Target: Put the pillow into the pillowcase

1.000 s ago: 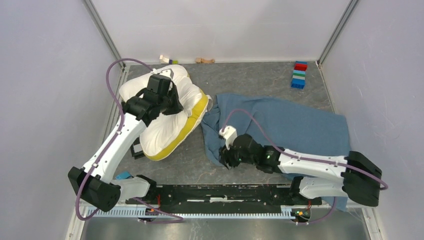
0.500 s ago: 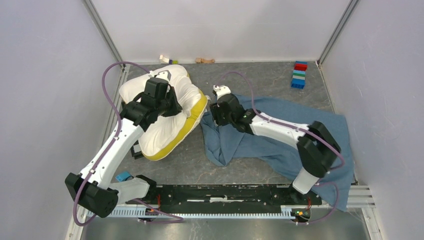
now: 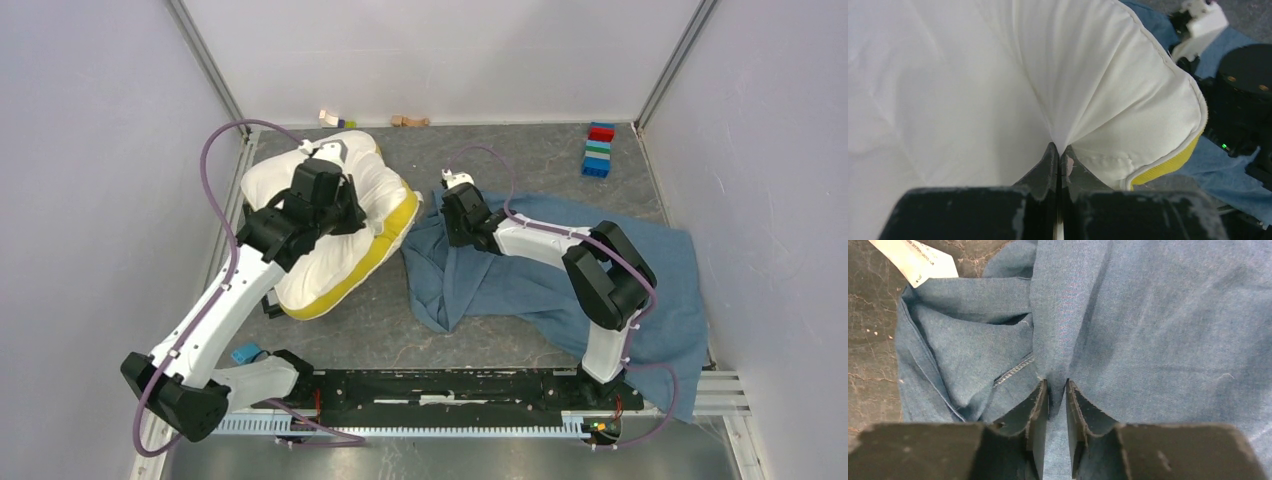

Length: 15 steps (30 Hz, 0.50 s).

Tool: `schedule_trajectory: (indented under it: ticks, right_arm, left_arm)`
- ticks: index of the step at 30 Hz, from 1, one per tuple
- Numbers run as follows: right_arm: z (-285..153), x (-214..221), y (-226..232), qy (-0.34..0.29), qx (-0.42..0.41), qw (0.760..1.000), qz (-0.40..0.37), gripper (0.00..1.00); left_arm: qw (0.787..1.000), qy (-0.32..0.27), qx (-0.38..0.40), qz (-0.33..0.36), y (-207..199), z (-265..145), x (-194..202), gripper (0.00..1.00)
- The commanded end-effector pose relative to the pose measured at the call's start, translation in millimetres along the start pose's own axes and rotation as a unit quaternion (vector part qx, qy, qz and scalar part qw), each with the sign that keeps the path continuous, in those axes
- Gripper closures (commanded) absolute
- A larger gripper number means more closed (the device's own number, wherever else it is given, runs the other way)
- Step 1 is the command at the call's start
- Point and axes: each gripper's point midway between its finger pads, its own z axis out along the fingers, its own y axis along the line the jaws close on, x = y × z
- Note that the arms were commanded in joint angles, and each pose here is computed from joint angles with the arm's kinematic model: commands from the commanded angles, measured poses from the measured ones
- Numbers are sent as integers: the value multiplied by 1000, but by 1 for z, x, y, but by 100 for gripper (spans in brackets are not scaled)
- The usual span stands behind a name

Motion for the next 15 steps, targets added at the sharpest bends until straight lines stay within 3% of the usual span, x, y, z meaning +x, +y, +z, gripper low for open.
schedule_trajectory:
  ticks: [1, 5, 10, 15]
  right_arm:
    - [-7, -15, 10, -29, -46, 998, 26, 82]
    - [-26, -25, 5, -44, -51, 997, 43, 100]
    - [-69, -40, -12, -87, -48, 992, 75, 100]
    - [-104, -46, -15, -112, -69, 988, 76, 100]
  left_arm:
    - [991, -110, 62, 42, -57, -49, -49, 97]
    - [993, -81, 75, 37, -72, -28, -35, 98]
    - [995, -30, 83, 37, -78, 20, 6, 98]
    - [996, -18, 80, 26, -76, 45, 25, 98]
